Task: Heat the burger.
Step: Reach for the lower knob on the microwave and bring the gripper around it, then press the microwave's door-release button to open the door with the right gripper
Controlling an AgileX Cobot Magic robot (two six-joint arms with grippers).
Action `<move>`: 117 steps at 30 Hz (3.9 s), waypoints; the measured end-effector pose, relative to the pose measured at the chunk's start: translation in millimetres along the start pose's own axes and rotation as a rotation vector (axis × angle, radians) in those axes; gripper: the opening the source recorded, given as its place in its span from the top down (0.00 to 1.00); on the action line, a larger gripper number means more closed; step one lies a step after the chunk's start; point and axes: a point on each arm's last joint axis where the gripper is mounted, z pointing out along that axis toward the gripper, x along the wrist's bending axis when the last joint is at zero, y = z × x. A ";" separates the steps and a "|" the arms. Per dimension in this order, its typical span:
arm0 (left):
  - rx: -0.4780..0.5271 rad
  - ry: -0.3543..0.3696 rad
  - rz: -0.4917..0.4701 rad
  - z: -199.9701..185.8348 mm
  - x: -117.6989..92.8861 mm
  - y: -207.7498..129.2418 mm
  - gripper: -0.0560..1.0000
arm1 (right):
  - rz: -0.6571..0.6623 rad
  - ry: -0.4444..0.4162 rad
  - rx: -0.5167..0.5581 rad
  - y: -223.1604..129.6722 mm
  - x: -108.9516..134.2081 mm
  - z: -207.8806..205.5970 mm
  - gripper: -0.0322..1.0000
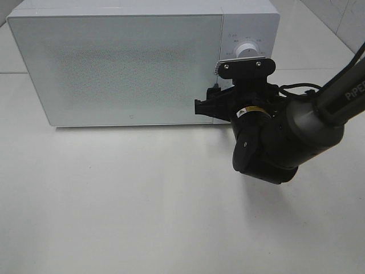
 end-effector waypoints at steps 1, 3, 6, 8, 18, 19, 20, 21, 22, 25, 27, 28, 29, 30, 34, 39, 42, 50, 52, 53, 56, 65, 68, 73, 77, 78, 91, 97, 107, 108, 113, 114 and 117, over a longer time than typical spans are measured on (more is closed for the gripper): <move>0.000 0.000 0.002 0.0 0.0 0.0 0.01 | -0.003 0.002 0.003 -1.1 -0.2 0.6 0.23; 0.000 0.000 0.002 0.0 0.0 0.0 0.01 | -0.005 0.004 0.002 -1.0 0.0 0.6 0.23; 0.000 0.000 0.002 0.0 0.0 0.0 0.01 | -0.007 0.010 0.003 -1.1 0.6 0.6 0.27; 0.000 0.000 0.002 0.0 0.0 0.0 0.01 | -0.010 0.015 0.004 -1.2 1.0 0.6 0.29; 0.000 0.000 0.002 0.0 0.0 0.0 0.01 | 0.012 -0.024 0.011 -2.1 -3.2 1.2 0.54; 0.000 0.000 0.002 0.0 0.0 0.0 0.01 | 0.012 -0.024 0.011 -2.1 -3.2 1.2 0.54; 0.000 0.000 0.002 0.0 0.0 0.0 0.01 | 0.012 -0.024 0.011 -2.1 -3.2 1.2 0.54; 0.000 0.000 0.002 0.0 0.0 0.0 0.01 | 0.012 -0.024 0.011 -2.1 -3.2 1.2 0.54; 0.000 0.000 0.002 0.0 0.0 0.0 0.01 | 0.012 -0.025 0.011 -2.0 -3.3 1.2 0.54; 0.000 0.000 0.002 0.0 0.0 0.0 0.01 | 0.012 -0.026 0.009 -1.8 -3.3 1.2 0.54; 0.000 0.000 0.002 0.0 0.0 0.0 0.01 | 0.014 -0.027 0.005 -1.5 -3.5 1.2 0.54; 0.000 0.000 0.002 0.0 0.0 0.0 0.01 | 0.033 -0.029 0.002 -2.1 -3.5 1.4 0.54; 0.000 0.000 0.002 0.0 0.0 0.0 0.01 | 0.033 -0.029 0.002 -2.1 -3.5 1.4 0.54; 0.000 0.000 0.002 0.0 0.0 0.0 0.01 | 0.056 -0.028 -0.001 -2.6 -3.6 1.4 0.54; 0.000 0.000 0.002 0.0 0.0 0.0 0.01 | 0.306 -0.005 -0.017 -3.1 -3.0 0.1 0.54; 0.000 0.000 0.002 0.0 0.0 0.0 0.01 | 0.702 0.032 -0.020 -4.2 -4.3 0.5 0.54; 0.000 0.000 0.002 0.0 0.0 0.0 0.01 | 0.941 0.046 -0.013 -4.8 -4.1 0.0 0.54; 0.000 0.000 0.002 0.0 0.0 0.0 0.01 | 1.498 0.060 0.002 -5.0 -4.4 -0.3 0.54; 0.000 0.000 0.002 0.0 0.0 0.0 0.01 | 1.563 0.060 0.004 -5.2 -4.6 -0.4 0.54; 0.000 0.000 0.002 0.0 0.0 0.0 0.01 | 1.672 0.061 0.008 -5.3 -4.7 -0.6 0.54; 0.000 0.000 0.002 0.0 0.0 0.0 0.01 | 1.820 0.062 0.011 -5.2 -4.7 -0.6 0.54; 0.000 0.000 0.002 0.0 0.0 0.0 0.01 | 1.997 0.063 0.017 -5.2 -4.7 -0.6 0.54; 0.000 0.000 0.002 0.0 0.0 0.0 0.01 | 2.000 0.063 0.018 -5.2 -4.7 -0.6 0.54; 0.000 0.000 0.002 0.0 0.0 0.0 0.01 | 1.996 0.063 0.017 -5.2 -4.7 -0.6 0.54; 0.000 0.000 0.002 0.0 0.0 0.0 0.01 | 1.980 0.062 0.016 -5.3 -4.8 -0.6 0.54; 0.000 0.000 0.002 0.0 0.0 0.0 0.01 | 1.980 0.062 0.016 -5.3 -4.8 -0.6 0.54; 0.000 0.000 0.002 0.0 0.0 0.0 0.01 | 1.906 0.026 -0.016 -5.1 -6.4 -0.2 0.54; 0.000 0.000 0.002 0.0 0.0 0.0 0.01 | 1.861 0.010 -0.027 -4.6 -5.8 -0.1 0.52; 0.000 0.000 0.002 0.0 0.0 0.0 0.01 | 1.715 0.078 0.014 0.9 -7.4 -9.8 0.26; 0.000 0.000 0.002 0.0 0.0 0.0 0.01 | 1.715 0.078 0.014 0.9 -7.4 -9.8 0.26; 0.000 0.000 0.002 0.0 0.0 0.0 0.01 | 1.564 0.088 0.113 1.3 -13.1 -23.9 0.23; 0.000 0.000 0.002 0.0 0.0 0.0 0.01 | 1.524 0.093 0.148 1.0 -13.1 -27.5 0.23; 0.000 0.000 0.003 0.0 0.0 0.0 0.01 | 1.341 0.126 0.280 0.4 -12.0 -40.4 0.23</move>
